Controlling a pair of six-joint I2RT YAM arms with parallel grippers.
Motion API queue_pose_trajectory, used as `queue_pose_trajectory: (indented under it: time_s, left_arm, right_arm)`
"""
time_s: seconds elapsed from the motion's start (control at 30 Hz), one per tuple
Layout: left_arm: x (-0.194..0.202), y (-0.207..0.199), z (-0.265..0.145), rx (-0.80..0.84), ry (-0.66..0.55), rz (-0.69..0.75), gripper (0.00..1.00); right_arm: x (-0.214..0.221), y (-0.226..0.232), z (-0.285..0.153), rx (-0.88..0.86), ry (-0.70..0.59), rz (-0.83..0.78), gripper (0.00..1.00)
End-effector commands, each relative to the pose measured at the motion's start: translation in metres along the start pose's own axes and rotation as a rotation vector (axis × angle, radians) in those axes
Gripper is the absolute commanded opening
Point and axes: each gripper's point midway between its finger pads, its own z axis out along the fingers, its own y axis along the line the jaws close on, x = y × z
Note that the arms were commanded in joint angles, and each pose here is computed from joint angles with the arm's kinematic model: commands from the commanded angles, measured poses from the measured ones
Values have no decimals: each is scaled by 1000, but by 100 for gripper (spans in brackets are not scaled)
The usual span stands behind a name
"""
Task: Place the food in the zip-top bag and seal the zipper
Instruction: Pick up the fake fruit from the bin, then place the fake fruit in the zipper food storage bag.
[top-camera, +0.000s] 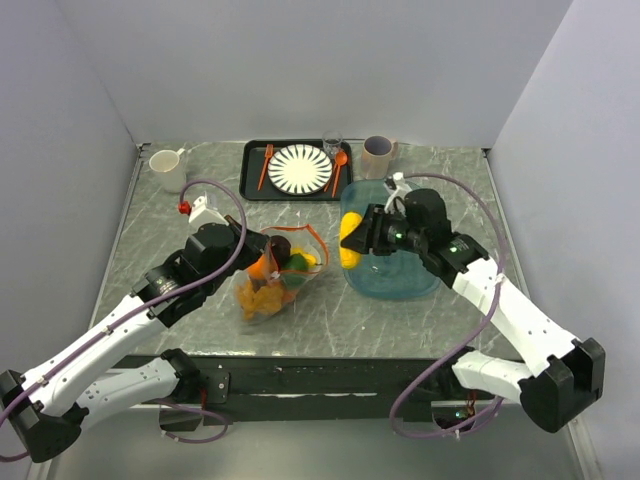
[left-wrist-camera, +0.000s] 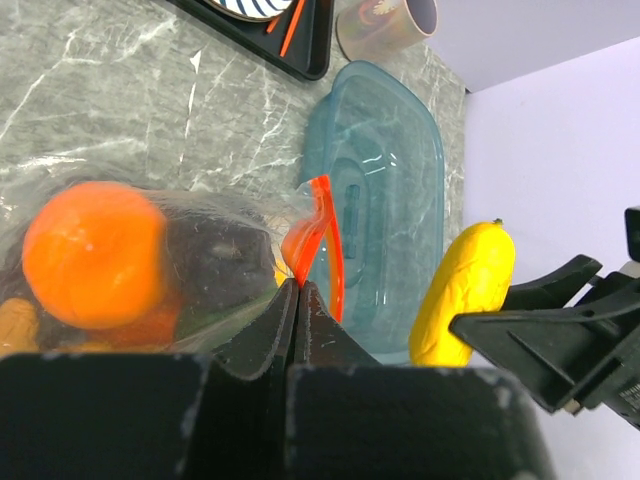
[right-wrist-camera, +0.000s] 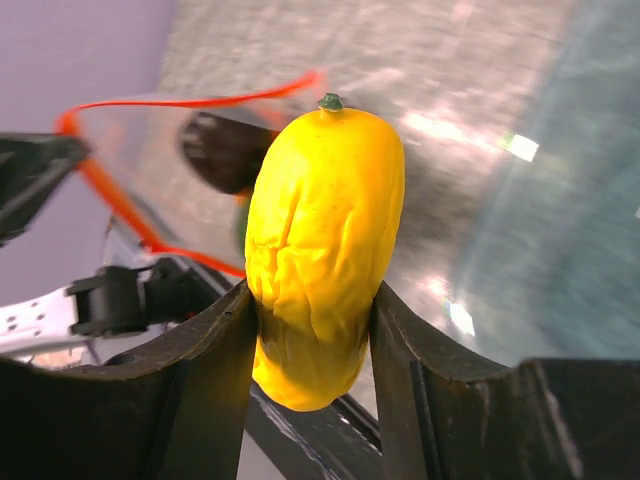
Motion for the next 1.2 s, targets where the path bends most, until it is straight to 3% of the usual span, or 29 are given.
queue_pose_trajectory:
  time_s: [0.0, 0.1, 0.6, 0.93, 1.17]
  left_arm:
    - [-10, -23, -4, 72, -19, -19, 1]
    - [-11, -25, -5, 78, -18, -18, 1]
    - [-10, -26, -4, 84, -16, -15, 1]
    - [-15, -28, -5, 82, -30, -23, 3]
    - [-6, -30, -2, 100, 3, -17, 2]
  right_arm:
    - [-25, 45, 18, -77, -74, -61, 13]
    - [-21, 57, 41, -76, -79, -71, 13]
    - [47, 65, 73, -107, 290, -197, 13]
    - [76, 69, 68, -94, 348, -309, 9]
    - [68, 73, 76, -73, 354, -337, 9]
